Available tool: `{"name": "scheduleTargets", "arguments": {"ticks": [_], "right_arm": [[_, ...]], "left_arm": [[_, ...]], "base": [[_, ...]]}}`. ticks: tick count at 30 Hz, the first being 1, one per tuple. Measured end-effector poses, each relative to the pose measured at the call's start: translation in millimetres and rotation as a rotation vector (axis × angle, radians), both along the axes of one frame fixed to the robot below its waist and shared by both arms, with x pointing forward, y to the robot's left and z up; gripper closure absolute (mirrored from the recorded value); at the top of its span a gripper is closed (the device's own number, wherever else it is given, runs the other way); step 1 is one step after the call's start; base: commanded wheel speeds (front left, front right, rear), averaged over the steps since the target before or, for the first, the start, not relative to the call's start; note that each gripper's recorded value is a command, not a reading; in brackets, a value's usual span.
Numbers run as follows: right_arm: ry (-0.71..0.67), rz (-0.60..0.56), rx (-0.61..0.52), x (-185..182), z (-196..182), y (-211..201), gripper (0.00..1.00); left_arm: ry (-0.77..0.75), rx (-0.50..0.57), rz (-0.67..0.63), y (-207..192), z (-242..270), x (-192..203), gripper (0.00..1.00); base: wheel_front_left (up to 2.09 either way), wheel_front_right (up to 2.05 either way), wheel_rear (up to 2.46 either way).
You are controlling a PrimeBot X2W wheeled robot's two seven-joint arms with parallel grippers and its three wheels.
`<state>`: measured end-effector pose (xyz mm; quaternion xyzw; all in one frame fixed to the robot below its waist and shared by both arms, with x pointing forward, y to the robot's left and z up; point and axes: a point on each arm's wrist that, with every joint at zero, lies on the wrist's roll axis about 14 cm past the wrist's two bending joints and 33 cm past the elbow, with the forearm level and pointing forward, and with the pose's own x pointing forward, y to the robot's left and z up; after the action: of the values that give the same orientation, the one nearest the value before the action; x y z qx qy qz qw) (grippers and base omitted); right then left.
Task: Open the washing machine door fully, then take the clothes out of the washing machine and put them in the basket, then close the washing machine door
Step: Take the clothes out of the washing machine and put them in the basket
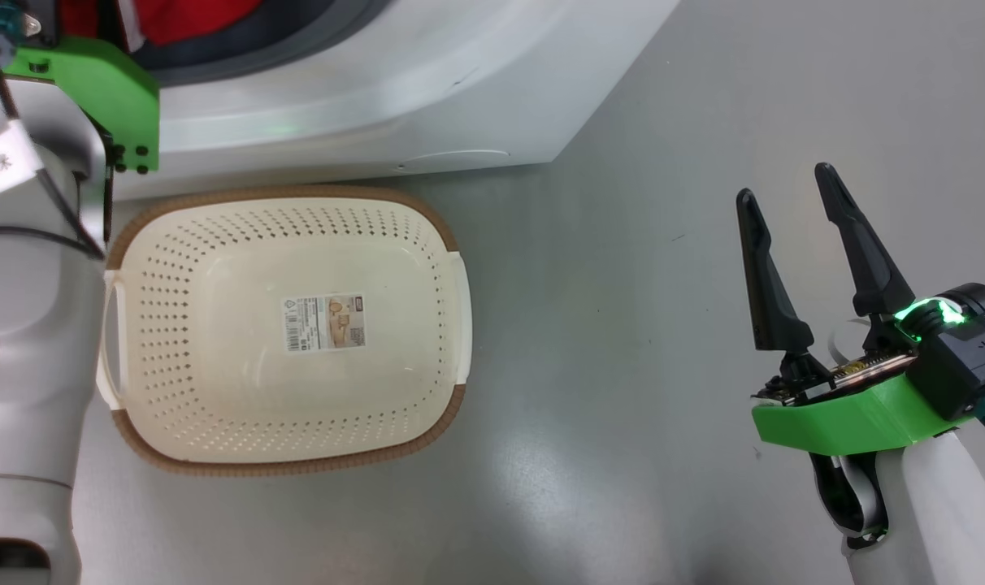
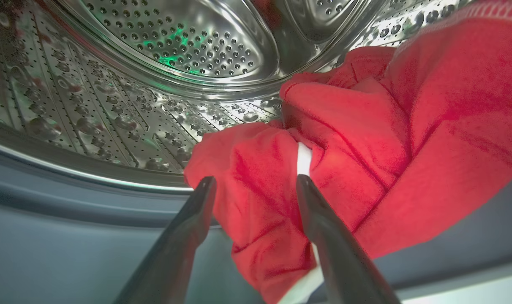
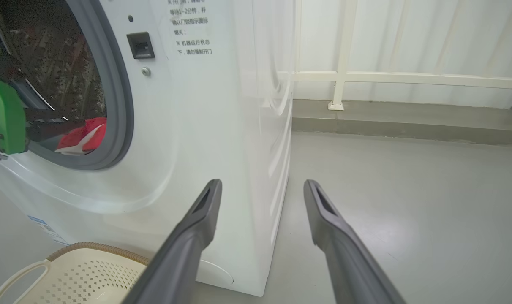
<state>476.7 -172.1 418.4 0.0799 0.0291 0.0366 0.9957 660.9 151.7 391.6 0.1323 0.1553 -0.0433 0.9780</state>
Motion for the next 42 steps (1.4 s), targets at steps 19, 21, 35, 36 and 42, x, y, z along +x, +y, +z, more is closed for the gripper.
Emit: {"name": "scheduleTargets", "arguments": {"ticks": [19, 21, 35, 36, 42], "right_arm": [[0.036, -0.016, 0.033, -6.2, -9.1, -3.5, 0.00], [0.039, -0.018, 0.037, -6.3, -10.0, -4.1, 0.00], [0.029, -0.012, 0.038, -1.0, -8.3, -2.4, 0.00], [0.029, -0.011, 0.039, -0.9, -8.2, -1.9, 0.00], [0.017, 0.000, 0.045, 0.6, -3.9, 2.6, 0.00]], "left_arm": [[0.151, 0.108, 0.009, 4.7, -36.4, -5.3, 1.00], [0.153, 0.106, 0.012, 4.8, -35.9, -3.4, 1.00], [0.002, 0.052, -0.001, 0.1, -11.2, 7.1, 1.00], [-0.028, 0.043, -0.005, -0.9, -4.9, 8.7, 1.00], [-0.178, -0.037, 0.003, -1.1, 31.7, 14.3, 1.00]], "base": [[0.00, 0.00, 0.00], [0.00, 0.00, 0.00], [0.00, 0.00, 0.00], [0.00, 0.00, 0.00], [0.00, 0.00, 0.00]]}}
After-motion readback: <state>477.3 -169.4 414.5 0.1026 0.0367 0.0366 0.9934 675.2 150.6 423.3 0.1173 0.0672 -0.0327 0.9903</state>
